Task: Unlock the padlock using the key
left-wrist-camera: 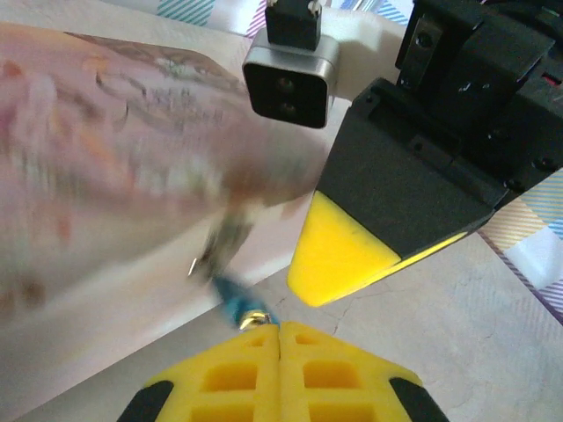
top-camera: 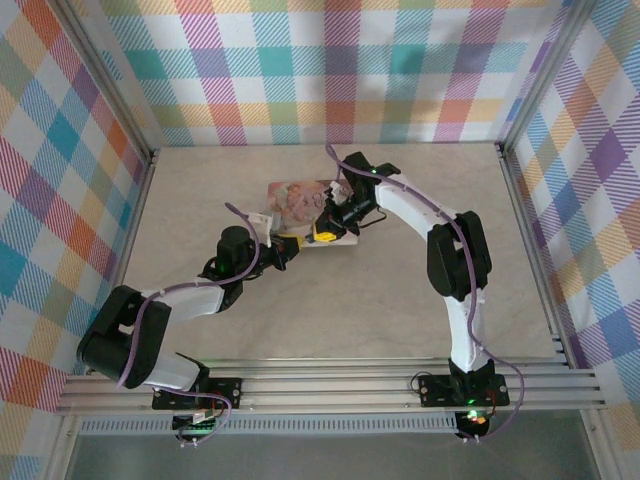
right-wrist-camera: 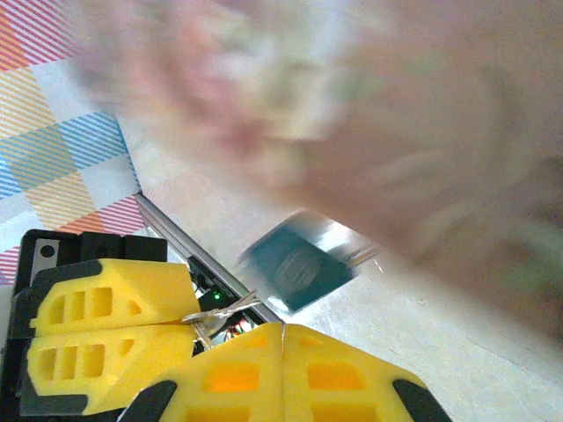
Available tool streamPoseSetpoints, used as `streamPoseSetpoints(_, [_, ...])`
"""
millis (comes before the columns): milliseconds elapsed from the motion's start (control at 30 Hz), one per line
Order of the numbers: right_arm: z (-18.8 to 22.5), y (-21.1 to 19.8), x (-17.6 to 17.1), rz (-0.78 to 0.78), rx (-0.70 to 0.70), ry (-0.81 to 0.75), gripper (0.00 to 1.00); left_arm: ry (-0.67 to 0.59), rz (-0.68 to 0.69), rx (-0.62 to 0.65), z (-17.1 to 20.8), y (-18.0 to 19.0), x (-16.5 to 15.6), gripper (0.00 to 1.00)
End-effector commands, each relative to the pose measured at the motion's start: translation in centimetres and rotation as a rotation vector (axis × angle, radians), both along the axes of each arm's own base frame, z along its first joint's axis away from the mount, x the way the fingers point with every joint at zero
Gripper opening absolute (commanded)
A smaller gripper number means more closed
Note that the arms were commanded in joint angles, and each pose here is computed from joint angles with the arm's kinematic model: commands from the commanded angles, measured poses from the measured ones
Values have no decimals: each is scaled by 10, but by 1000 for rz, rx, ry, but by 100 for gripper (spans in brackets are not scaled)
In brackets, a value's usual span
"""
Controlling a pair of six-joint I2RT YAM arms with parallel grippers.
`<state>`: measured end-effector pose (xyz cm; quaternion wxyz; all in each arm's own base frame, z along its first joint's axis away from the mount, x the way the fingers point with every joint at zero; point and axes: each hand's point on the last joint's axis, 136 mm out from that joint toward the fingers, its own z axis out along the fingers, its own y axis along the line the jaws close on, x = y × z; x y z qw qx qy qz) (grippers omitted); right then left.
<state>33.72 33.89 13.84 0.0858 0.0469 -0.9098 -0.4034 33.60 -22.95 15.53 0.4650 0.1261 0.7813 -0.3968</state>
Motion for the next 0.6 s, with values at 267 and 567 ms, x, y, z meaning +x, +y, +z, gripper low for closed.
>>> streamPoseSetpoints(267, [30,-2,2,-44,74,-150,10,-1,-19,43,2,10,-19,0])
streamPoseSetpoints(567, [123,19,-7,11,396,-235,42,-69,-75,35,64,12,-35,0])
